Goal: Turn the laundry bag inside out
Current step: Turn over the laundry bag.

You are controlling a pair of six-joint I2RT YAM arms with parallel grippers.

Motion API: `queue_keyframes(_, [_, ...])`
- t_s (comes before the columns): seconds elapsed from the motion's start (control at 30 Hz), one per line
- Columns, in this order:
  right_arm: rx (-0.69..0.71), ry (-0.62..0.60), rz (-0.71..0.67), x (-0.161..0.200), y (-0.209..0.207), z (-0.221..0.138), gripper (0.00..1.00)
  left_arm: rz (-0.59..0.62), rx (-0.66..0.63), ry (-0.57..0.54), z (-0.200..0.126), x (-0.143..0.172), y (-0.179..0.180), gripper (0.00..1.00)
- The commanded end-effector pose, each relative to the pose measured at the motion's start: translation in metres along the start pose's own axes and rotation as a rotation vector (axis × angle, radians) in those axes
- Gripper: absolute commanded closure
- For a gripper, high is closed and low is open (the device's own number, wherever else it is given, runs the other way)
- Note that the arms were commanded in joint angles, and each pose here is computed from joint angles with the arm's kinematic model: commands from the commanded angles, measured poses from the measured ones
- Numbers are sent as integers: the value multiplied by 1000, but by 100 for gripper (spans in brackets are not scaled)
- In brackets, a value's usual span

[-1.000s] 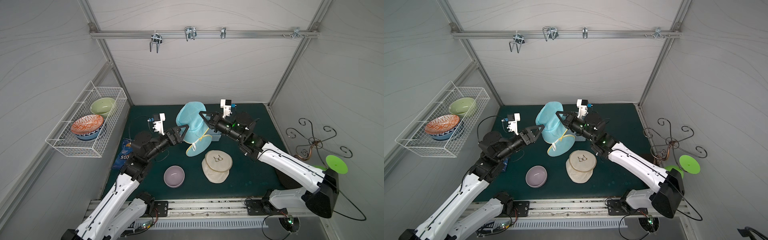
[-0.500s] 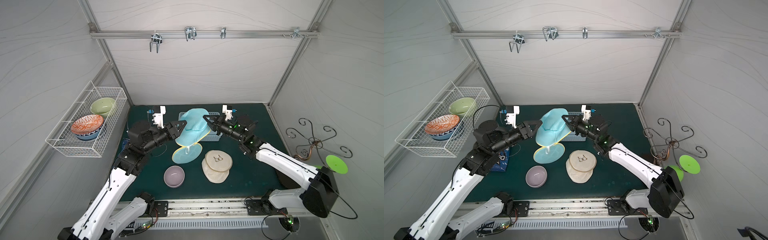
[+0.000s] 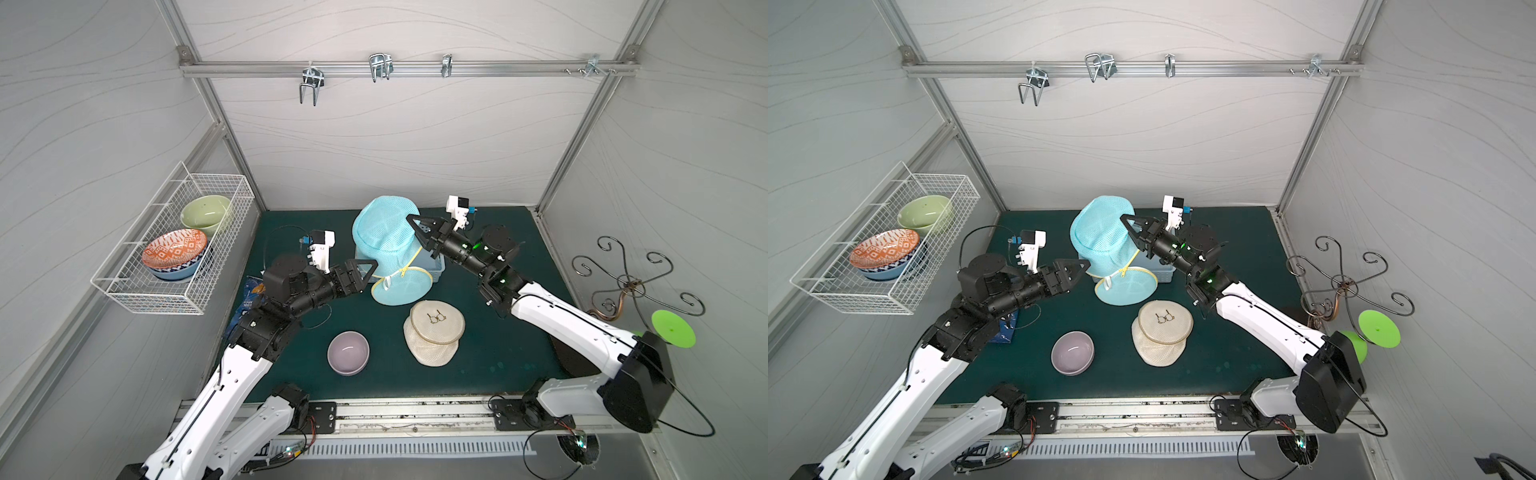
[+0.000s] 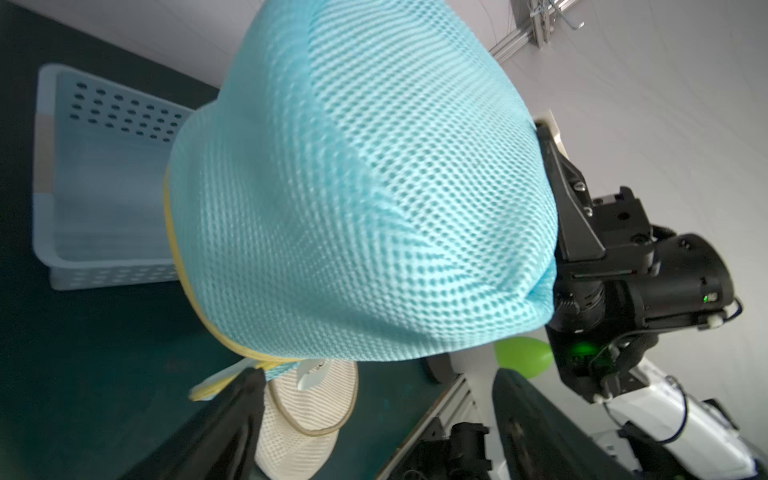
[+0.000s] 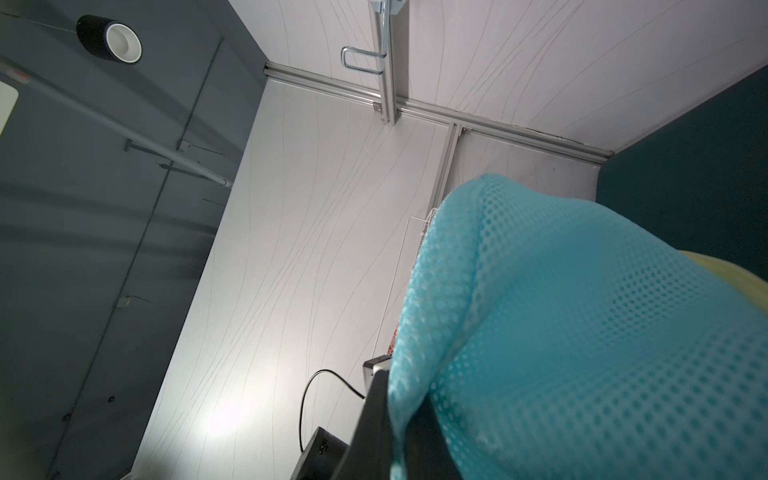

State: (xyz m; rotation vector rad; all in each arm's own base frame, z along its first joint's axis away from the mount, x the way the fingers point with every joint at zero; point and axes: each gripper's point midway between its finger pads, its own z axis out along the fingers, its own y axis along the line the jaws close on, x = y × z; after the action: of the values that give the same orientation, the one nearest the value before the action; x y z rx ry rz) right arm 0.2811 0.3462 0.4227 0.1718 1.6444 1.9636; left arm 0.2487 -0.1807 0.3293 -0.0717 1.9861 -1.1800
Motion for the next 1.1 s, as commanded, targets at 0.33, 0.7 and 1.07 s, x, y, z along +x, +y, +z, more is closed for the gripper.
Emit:
queue_keyframes(0.33, [-85, 129, 87, 48, -3, 19, 100, 13, 138, -284, -21, -56, -39, 15])
queue_keyframes(0.7, [102, 254, 67, 54, -39, 6, 100, 17, -24, -192, -24, -58, -27, 100])
queue_keyframes(1.07, [341, 326, -312, 38, -92, -43, 39, -193, -220, -71, -20, -52, 7, 100])
